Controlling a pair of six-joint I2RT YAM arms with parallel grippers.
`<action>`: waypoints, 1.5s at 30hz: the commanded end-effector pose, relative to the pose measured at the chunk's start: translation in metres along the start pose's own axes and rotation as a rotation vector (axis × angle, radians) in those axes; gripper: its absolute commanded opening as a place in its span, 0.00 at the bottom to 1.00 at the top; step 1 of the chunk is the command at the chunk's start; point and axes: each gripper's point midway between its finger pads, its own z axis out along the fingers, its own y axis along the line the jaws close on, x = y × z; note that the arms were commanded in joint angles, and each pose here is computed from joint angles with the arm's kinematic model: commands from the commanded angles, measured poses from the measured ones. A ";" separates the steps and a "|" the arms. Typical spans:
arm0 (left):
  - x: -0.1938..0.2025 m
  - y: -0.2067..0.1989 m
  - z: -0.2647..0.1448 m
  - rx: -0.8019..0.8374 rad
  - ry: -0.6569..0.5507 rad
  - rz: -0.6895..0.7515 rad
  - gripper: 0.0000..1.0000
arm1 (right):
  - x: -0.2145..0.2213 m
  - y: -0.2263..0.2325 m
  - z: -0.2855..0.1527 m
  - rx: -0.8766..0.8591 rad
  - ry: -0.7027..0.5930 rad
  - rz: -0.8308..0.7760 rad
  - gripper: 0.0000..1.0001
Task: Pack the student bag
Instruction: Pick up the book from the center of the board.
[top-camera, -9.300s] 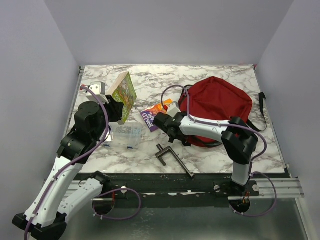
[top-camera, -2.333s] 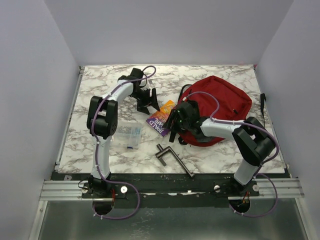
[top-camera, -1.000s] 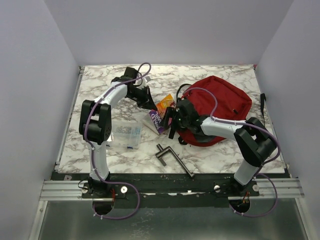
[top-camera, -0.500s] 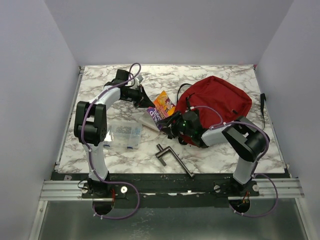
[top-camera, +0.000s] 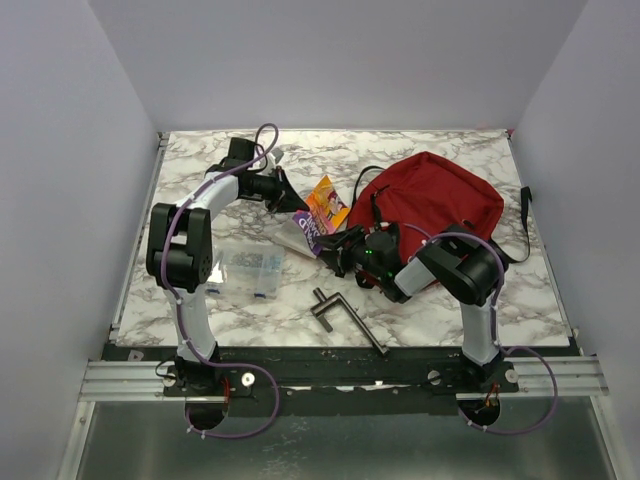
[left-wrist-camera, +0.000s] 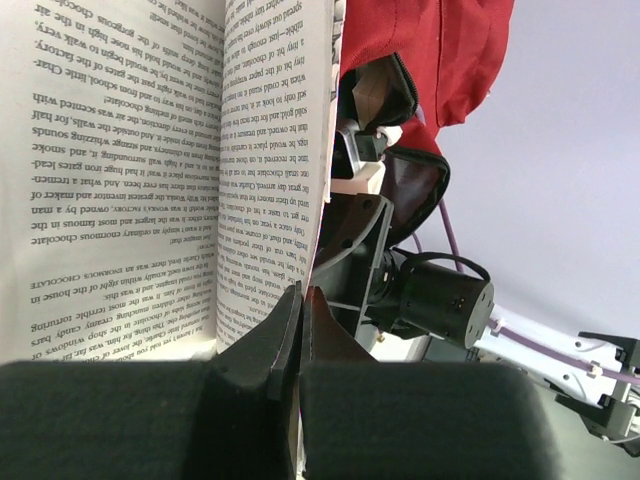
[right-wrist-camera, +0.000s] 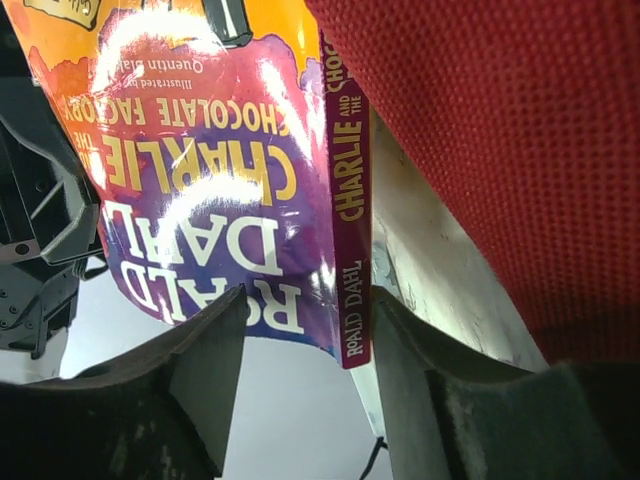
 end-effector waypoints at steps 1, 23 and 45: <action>0.005 -0.020 -0.011 0.061 0.007 0.025 0.00 | -0.012 0.003 0.009 -0.043 -0.046 0.059 0.53; -0.012 -0.022 -0.113 -0.454 -0.465 0.330 0.89 | -0.003 0.080 -0.004 -0.316 0.088 0.091 0.00; 0.075 -0.102 -0.109 0.311 -0.659 -0.090 0.98 | 0.017 0.161 -0.046 -0.574 0.192 0.158 0.00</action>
